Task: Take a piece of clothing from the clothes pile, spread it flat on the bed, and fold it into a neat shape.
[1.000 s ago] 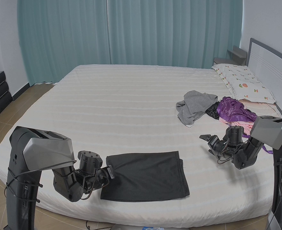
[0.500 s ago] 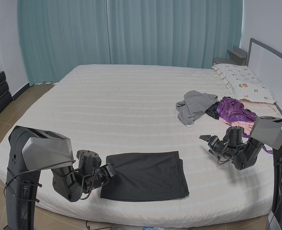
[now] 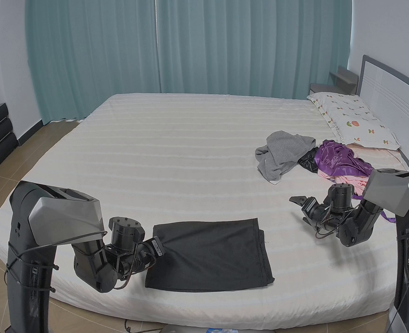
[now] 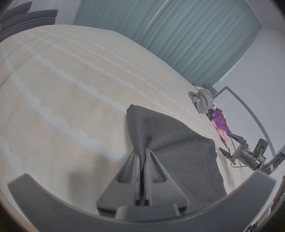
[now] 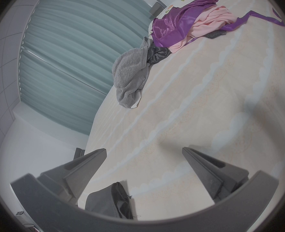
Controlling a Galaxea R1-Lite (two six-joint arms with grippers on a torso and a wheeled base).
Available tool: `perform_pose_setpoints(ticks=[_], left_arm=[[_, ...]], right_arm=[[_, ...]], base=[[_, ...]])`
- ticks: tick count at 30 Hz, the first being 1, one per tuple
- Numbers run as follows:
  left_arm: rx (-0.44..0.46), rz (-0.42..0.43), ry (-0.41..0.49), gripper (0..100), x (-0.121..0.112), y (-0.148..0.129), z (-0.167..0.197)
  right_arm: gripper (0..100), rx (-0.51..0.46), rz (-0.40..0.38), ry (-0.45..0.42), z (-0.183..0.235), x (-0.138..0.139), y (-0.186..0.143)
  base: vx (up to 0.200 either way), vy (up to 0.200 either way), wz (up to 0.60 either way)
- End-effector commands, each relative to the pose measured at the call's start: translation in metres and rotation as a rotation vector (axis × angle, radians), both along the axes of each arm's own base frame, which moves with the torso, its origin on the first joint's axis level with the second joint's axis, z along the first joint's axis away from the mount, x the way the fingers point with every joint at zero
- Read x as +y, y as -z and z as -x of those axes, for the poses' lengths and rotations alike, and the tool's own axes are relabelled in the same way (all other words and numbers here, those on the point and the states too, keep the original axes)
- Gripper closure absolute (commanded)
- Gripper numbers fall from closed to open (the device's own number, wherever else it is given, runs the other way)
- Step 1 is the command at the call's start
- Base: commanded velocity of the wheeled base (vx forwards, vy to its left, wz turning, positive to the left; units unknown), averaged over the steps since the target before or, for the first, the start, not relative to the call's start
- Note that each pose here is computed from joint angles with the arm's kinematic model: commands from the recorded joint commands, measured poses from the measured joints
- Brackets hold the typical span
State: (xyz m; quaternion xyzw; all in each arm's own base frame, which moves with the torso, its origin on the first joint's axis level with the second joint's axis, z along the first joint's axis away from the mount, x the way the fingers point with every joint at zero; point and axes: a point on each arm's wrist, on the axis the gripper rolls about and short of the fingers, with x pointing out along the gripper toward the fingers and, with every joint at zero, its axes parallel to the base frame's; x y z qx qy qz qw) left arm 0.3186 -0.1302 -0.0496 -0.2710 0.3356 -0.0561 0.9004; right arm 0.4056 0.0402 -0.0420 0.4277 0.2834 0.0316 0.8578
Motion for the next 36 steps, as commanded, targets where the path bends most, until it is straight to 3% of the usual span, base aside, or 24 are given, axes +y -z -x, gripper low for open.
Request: perform_pose_setpoints(ticks=[1, 5, 36], left_arm=[[-0.002, 0.002, -0.001, 100, 0.0, -0.001, 0.0], [-0.011, 0.004, -0.002, 100, -0.001, -0.001, -0.003], [-0.042, 0.013, -0.017, 100, 0.002, -0.005, -0.013]], right_arm=[[0, 0.0, 0.005, -0.004, 0.0, 0.0, 0.001], [0, 0.0, 0.009, -0.006, 0.0, 0.0, 0.001], [0, 0.007, 0.018, -0.012, 0.001, 0.001, 0.004]], base=[[0.0, 0.0, 0.0], [-0.15, 0.0, 0.0], [0.0, 0.0, 0.0]])
